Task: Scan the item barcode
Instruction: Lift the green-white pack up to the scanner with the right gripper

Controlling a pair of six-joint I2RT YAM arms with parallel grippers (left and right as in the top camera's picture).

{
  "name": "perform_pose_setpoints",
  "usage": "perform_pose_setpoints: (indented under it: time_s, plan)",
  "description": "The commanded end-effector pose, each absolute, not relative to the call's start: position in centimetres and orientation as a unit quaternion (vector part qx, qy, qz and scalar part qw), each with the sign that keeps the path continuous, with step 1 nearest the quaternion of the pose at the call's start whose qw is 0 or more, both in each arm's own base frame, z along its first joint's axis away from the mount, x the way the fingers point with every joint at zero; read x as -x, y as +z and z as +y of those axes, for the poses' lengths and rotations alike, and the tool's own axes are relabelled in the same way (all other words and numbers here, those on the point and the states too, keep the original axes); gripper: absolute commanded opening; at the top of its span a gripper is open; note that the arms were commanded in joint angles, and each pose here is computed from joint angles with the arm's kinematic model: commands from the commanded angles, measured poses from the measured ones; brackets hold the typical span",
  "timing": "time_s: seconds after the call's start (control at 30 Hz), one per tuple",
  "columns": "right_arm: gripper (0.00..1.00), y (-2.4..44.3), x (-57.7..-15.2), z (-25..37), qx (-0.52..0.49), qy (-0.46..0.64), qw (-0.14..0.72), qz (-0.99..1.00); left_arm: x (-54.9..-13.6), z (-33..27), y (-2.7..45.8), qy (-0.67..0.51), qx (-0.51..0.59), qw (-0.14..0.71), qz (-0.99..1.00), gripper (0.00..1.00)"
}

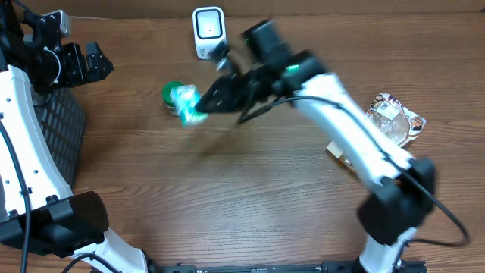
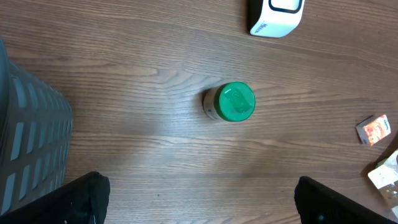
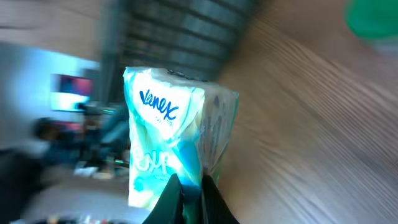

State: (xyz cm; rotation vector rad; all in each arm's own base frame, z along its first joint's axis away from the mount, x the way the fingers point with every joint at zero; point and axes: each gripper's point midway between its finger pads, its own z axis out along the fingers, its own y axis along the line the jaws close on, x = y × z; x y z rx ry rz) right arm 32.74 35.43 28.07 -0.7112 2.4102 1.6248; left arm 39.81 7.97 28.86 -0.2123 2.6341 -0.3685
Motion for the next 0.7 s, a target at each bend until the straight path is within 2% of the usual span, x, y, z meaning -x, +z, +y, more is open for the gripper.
perform_pose_setpoints:
  time_s: [0.0, 0.1, 0.27, 0.33, 0.43, 0.5, 0.53, 0.67]
  plan:
    - [0.04, 34.2, -31.8, 32.5, 0.270, 0.648, 0.063, 0.710, -39.5, 8.0, 30.2, -0.127, 0.066, 0.253, 0.957, 1.00]
    - [0.04, 36.7, -32.2, 29.8, 0.283, 0.697, 0.059, 0.656, -39.5, 8.0, 30.2, -0.127, 0.066, 0.253, 0.957, 1.00]
    - [0.04, 36.0, -34.1, 28.5, 0.247, 0.682, 0.074, 0.685, -39.5, 8.0, 30.2, -0.127, 0.066, 0.253, 0.957, 1.00]
    - [0.04, 33.1, -37.5, 28.8, 0.175, 0.601, 0.118, 0.771, -39.5, 8.0, 30.2, -0.127, 0.066, 0.253, 0.957, 0.99]
    - [0.04, 31.3, -40.6, 28.3, 0.111, 0.490, 0.185, 0.845, -39.5, 8.0, 30.2, -0.127, 0.066, 0.253, 0.957, 1.00]
    - [0.04, 31.6, -41.9, 27.9, 0.091, 0.444, 0.225, 0.862, -39.5, 8.0, 30.2, -0.127, 0.066, 0.253, 0.957, 1.00]
    - [0.04, 32.4, -44.2, 26.7, 0.060, 0.368, 0.296, 0.879, -39.5, 8.0, 30.2, -0.127, 0.066, 0.253, 0.957, 0.99]
    - [0.04, 34.2, -48.9, 24.4, 0.020, 0.183, 0.449, 0.874, -39.5, 8.0, 30.2, -0.127, 0.066, 0.253, 0.957, 1.00]
